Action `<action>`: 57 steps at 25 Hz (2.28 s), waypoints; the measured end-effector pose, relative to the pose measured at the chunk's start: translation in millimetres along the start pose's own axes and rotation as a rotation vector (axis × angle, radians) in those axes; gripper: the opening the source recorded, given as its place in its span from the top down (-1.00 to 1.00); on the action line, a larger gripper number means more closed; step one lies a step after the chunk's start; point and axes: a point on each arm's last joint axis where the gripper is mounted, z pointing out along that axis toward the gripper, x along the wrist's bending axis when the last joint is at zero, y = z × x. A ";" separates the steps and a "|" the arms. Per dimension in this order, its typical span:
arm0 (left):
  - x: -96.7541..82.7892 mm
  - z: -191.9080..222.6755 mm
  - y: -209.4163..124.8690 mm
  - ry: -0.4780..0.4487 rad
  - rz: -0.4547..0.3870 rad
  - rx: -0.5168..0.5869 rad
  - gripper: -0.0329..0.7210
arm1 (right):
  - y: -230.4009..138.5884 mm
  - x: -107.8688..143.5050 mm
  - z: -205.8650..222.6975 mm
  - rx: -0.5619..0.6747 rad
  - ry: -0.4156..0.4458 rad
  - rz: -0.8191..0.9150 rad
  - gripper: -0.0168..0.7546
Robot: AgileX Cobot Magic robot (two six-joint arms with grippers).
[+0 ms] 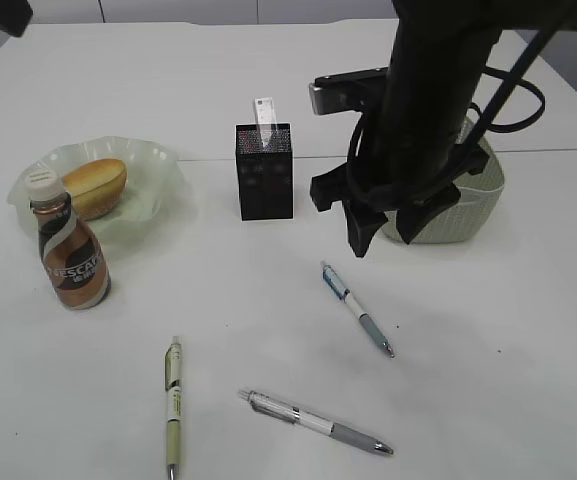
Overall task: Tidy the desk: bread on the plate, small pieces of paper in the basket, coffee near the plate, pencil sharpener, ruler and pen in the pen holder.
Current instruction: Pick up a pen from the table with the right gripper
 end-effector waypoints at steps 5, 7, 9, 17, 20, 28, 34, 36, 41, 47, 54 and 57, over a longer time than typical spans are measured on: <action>2.9 -37.1 -8.9 -0.025 -0.011 -0.081 -0.06 | 20.9 -2.1 18.6 -0.010 -0.058 -0.021 -0.10; 4.3 -48.8 -12.5 -0.030 -0.014 -0.107 -0.06 | 30.5 -0.7 31.5 0.001 -0.060 -0.036 -0.10; 5.4 -56.5 -15.0 -0.031 -0.014 -0.126 -0.06 | 39.6 0.6 40.1 -0.003 -0.061 -0.067 -0.10; 7.5 -66.7 -18.3 -0.026 -0.014 -0.153 -0.06 | 61.0 0.2 55.6 -0.042 -0.099 -0.185 -0.10; 8.1 -65.6 -18.7 -0.019 -0.012 -0.151 -0.06 | 65.5 -0.4 72.8 0.008 -0.085 -0.224 -0.10; 9.6 -39.0 -31.0 0.013 -0.002 -0.052 -0.06 | 67.5 -11.4 106.4 0.103 -0.007 -0.200 -0.10; 10.3 -37.9 -31.5 0.020 0.001 -0.049 -0.06 | 67.1 -16.8 118.6 0.130 0.025 -0.167 -0.10; 10.5 -37.9 -31.5 0.022 0.001 -0.049 -0.06 | 66.2 -15.1 125.5 0.145 0.045 -0.159 -0.10; 11.2 -38.0 -31.4 0.030 0.004 -0.051 -0.06 | 64.0 -11.6 140.0 0.177 0.068 -0.148 -0.10; 12.5 -38.1 -31.1 0.044 0.008 -0.053 -0.06 | 64.6 -11.7 140.0 0.175 0.064 -0.129 -0.10; 13.7 -38.2 -30.9 0.058 0.012 -0.056 -0.06 | 64.9 -11.8 139.7 0.174 0.060 -0.103 -0.10; 14.1 -38.2 -30.8 0.062 0.014 -0.056 -0.06 | 64.9 -11.8 139.7 0.175 0.059 -0.090 -0.10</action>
